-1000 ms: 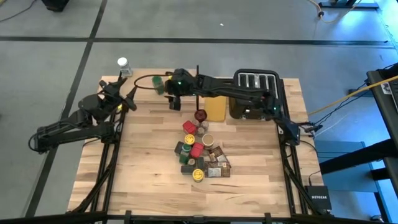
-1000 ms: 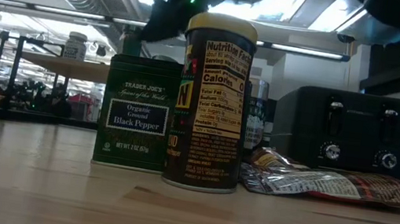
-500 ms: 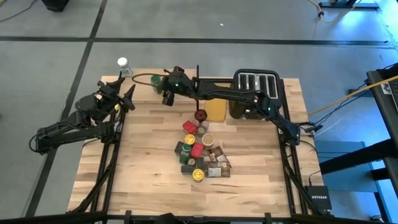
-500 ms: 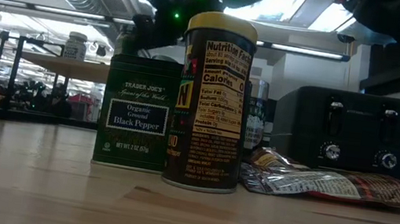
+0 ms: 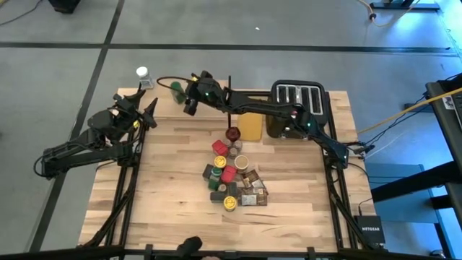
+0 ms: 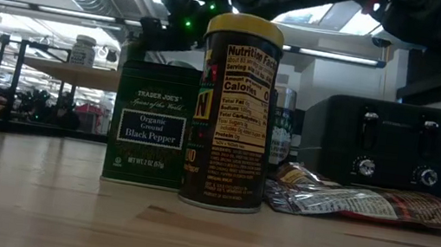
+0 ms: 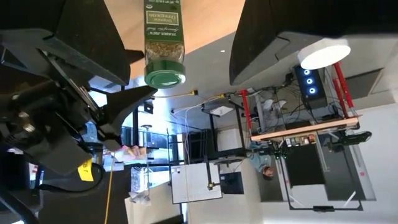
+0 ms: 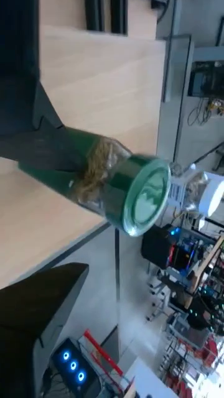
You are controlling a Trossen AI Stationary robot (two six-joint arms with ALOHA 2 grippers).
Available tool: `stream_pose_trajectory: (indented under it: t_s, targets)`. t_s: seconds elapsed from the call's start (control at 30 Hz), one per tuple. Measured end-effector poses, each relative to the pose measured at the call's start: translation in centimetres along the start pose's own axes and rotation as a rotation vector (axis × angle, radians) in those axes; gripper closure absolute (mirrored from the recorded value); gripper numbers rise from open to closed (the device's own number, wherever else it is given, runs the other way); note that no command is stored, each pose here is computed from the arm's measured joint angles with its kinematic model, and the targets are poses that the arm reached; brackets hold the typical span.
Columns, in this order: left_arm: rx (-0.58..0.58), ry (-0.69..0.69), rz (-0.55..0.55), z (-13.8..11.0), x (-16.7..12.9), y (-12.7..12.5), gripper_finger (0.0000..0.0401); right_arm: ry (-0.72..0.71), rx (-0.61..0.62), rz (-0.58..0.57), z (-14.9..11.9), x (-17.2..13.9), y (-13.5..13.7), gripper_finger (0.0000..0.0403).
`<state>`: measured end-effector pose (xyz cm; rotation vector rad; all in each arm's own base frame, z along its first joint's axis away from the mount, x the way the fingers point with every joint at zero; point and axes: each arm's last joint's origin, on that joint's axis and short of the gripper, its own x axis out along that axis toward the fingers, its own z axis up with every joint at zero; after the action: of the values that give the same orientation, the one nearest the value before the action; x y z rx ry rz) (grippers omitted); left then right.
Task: Shelf spices
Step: Put the bottom green seasoning bottle on the shelf
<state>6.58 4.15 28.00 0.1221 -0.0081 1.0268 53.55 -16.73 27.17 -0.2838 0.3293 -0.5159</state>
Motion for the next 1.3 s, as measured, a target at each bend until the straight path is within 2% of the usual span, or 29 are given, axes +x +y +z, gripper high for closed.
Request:
stream_pose_trajectory:
  t_s: [0.27, 0.6, 0.8, 1.03, 1.13, 1.3]
  targets:
    - [0.002, 0.004, -0.001, 0.0, 0.0, 0.0, 0.0132, 0.031, 0.001, -0.003, -0.7, 0.4, -0.9, 0.0144]
    - [-0.018, 0.004, -0.001, 0.0, 0.0, 0.0, 0.0132, -0.015, 0.013, -0.005, -1.4, 1.3, -0.4, 0.0144]
    - [-0.018, 0.004, -0.001, 0.0, 0.0, 0.0, 0.0132, -0.051, 0.025, -0.033, -2.0, 2.0, -0.4, 0.0144]
    - [-0.039, 0.004, -0.001, -0.1, 0.0, 0.0, 0.0132, -0.030, 0.031, -0.078, -2.3, 2.2, -1.2, 0.0144]
    - [-0.038, 0.004, -0.010, -0.1, 0.0, 0.0, 0.0132, -0.013, 0.006, -0.072, -1.3, 1.4, -1.3, 0.0144]
    - [-0.045, -0.030, -0.133, 0.2, 0.1, -0.4, 0.0132, -0.017, -0.132, -0.071, 4.0, -3.1, -1.7, 0.0144]
